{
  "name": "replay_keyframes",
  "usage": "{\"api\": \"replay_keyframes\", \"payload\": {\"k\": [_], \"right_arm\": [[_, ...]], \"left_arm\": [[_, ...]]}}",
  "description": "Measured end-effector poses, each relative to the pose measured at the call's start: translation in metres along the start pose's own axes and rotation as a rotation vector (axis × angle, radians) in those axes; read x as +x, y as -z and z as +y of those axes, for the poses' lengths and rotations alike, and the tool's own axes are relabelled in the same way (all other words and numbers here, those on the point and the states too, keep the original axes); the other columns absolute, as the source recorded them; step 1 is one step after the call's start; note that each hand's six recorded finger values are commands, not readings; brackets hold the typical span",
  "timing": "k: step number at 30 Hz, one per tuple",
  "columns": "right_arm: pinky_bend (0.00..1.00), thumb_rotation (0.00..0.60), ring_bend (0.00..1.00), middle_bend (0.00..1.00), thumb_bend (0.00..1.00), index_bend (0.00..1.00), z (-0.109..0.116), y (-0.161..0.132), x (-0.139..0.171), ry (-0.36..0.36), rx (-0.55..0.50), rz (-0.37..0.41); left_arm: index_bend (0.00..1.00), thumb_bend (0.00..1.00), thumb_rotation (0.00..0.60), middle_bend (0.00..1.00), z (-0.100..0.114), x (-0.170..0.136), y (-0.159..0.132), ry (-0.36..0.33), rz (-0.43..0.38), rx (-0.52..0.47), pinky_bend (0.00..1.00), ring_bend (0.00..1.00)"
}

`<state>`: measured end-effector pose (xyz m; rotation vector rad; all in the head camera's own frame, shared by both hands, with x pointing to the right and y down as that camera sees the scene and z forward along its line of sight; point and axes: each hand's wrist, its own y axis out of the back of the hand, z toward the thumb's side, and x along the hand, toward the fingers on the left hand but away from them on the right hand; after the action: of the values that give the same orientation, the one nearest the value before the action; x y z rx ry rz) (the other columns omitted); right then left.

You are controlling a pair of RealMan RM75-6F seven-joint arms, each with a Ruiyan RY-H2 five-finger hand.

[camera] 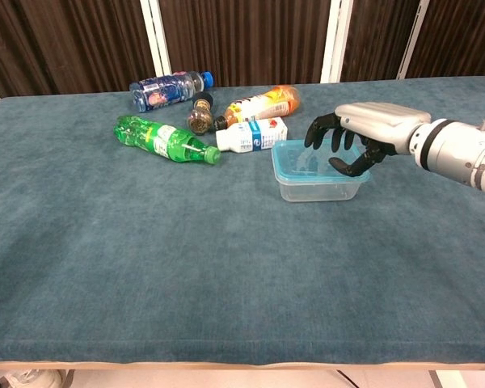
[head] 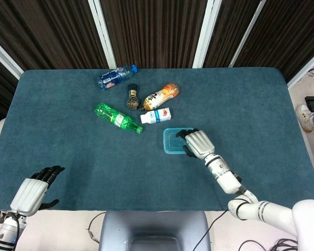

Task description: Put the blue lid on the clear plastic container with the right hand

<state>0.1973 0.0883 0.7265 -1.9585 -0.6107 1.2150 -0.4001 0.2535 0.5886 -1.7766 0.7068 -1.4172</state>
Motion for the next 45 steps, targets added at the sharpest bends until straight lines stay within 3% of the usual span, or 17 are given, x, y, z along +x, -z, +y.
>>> {"api": "replay_keyframes", "payload": {"k": [18, 24, 33, 45], "right_arm": [[0.46, 0.6, 0.39, 0.4, 0.65, 0.4, -0.015, 0.006, -0.001, -0.038, 0.009, -0.016], [0.46, 0.6, 0.39, 0.4, 0.65, 0.4, -0.011, 0.005, 0.0, -0.022, -0.002, -0.012], [0.46, 0.6, 0.39, 0.4, 0.65, 0.4, 0.007, -0.015, -0.002, 0.037, -0.023, 0.033], [0.46, 0.6, 0.39, 0.4, 0.65, 0.4, 0.001, -0.046, -0.022, 0.057, 0.003, 0.051]], "left_arm": [[0.18, 0.33, 0.6, 0.17, 0.001, -0.001, 0.001, -0.004, 0.0, -0.004, 0.42, 0.2], [0.18, 0.33, 0.6, 0.17, 0.001, -0.001, 0.0, -0.003, -0.001, -0.003, 0.42, 0.21], [0.18, 0.33, 0.6, 0.17, 0.001, 0.0, 0.001, -0.002, 0.0, -0.006, 0.42, 0.21], [0.18, 0.33, 0.6, 0.18, 0.002, -0.001, 0.002, -0.003, -0.002, -0.016, 0.42, 0.21]]}}
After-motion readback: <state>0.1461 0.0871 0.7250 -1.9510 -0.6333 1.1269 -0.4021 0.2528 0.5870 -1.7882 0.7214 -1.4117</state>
